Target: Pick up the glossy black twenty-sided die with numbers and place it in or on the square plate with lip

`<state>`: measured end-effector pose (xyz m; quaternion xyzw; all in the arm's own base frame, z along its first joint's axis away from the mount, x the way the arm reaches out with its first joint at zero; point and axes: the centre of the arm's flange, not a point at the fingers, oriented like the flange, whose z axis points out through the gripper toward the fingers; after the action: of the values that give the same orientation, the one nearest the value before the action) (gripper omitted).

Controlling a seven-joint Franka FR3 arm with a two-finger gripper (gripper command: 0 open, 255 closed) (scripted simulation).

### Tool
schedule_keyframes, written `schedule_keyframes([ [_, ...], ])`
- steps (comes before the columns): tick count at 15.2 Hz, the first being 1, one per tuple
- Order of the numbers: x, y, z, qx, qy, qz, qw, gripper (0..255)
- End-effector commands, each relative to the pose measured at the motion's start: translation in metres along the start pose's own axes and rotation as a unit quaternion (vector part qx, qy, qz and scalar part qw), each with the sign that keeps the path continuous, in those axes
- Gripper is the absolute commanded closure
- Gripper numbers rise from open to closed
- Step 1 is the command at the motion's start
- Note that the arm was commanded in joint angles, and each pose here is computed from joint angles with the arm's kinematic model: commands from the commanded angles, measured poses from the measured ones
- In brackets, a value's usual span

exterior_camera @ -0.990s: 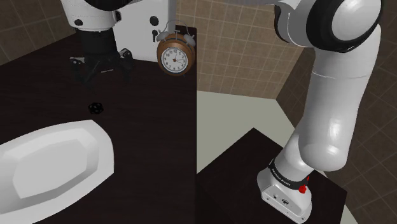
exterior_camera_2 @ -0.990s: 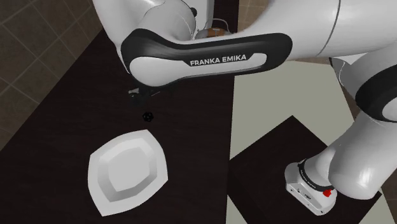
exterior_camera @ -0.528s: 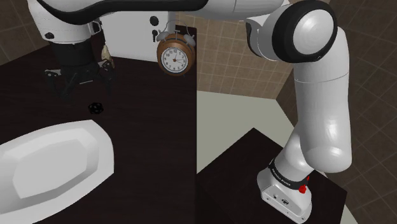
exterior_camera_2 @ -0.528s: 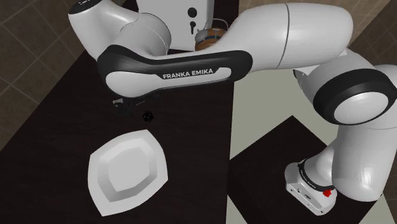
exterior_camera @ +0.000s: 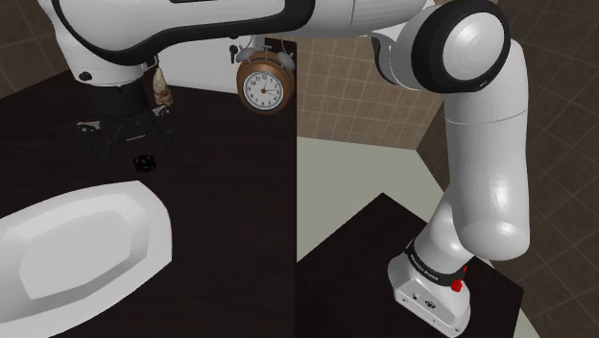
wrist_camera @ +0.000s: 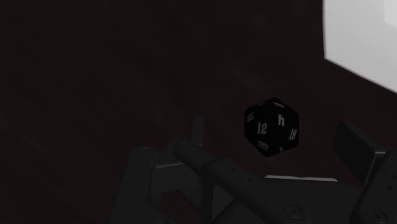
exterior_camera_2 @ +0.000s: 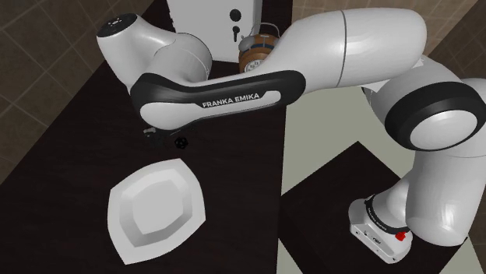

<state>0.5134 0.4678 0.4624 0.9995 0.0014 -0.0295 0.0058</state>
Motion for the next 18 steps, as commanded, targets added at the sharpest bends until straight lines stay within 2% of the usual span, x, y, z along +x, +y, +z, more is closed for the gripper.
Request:
schedule_keyframes([
  [1, 0.0, 0.0, 0.0, 0.0, 0.0, 0.0, 1.0, 0],
  [4, 0.0, 0.0, 0.0, 0.0, 0.0, 0.0, 1.0, 0],
  [5, 0.0, 0.0, 0.0, 0.0, 0.0, 0.0, 1.0, 255],
  [14, 0.0, 0.0, 0.0, 0.0, 0.0, 0.0, 1.0, 255],
  [18, -0.001, 0.0, -0.021, 0.0, 0.0, 0.0, 1.0, 255],
])
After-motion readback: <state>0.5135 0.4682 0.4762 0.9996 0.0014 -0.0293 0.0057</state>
